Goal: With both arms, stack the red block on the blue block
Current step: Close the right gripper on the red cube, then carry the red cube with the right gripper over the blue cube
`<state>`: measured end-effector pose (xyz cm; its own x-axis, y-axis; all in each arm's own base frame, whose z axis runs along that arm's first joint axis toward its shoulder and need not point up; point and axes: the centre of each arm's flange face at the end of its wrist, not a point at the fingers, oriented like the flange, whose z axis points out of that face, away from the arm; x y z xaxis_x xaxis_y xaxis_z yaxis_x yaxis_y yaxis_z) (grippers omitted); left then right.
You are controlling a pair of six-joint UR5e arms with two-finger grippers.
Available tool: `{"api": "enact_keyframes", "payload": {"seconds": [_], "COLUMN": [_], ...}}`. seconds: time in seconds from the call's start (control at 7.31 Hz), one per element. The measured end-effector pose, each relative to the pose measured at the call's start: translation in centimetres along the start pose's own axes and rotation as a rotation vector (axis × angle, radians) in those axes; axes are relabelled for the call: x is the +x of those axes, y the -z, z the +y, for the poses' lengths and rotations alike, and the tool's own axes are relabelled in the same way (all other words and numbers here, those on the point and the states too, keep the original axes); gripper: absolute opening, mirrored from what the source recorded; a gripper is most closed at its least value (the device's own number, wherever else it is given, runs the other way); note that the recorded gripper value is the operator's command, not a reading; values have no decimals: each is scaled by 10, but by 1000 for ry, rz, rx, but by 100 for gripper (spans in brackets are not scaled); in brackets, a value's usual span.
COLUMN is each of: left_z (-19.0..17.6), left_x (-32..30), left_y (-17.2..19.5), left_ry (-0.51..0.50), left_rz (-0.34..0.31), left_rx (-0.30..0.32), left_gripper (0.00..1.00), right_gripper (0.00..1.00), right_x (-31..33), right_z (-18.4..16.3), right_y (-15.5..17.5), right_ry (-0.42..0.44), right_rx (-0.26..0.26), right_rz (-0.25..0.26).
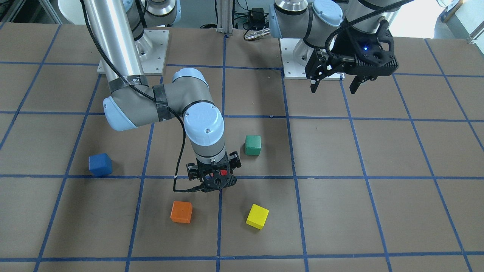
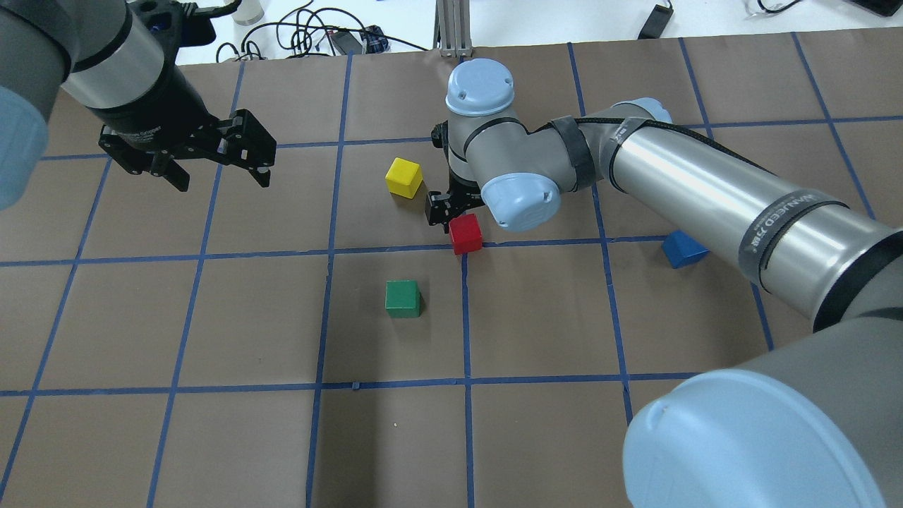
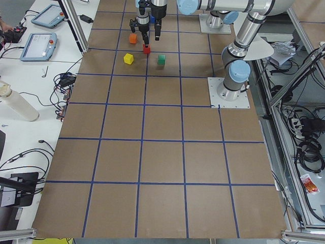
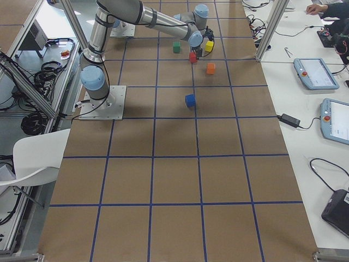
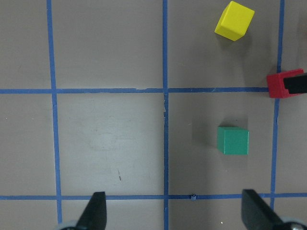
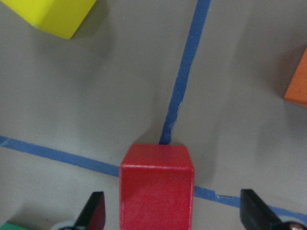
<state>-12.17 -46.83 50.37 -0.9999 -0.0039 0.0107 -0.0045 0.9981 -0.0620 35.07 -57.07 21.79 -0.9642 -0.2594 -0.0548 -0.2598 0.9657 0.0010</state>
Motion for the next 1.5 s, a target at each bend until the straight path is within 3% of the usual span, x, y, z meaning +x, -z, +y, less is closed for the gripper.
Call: {"api": "enact_keyframes", "payload": {"seconds": [0.41,0.68,0.82,1.23,1.5], "left_z": [0,0,0,2,4], "left_x": [1,2,2,3,2], "left_y": [-3,-4,-4,-4,-4], "left_ry": [-3,-4,-5,-6,-6], "left_rz": [4,7,10,8,4], "left_rx": [-3,-4,-5,-13,-17], "left_gripper": [100,100,100,100,100], "right_gripper": [100,11,0,0,0], "right_x": [-5,-6,-6,-5,0], "right_z": [1,-1,-2,-2,3], "right_y": [-12,-18,-18,-13,23], "right_ry": [10,4,1,-21,-35], "right_rx": [-15,-11,-6,1,23], "right_rz": [-8,-10,-11,-8,1]}}
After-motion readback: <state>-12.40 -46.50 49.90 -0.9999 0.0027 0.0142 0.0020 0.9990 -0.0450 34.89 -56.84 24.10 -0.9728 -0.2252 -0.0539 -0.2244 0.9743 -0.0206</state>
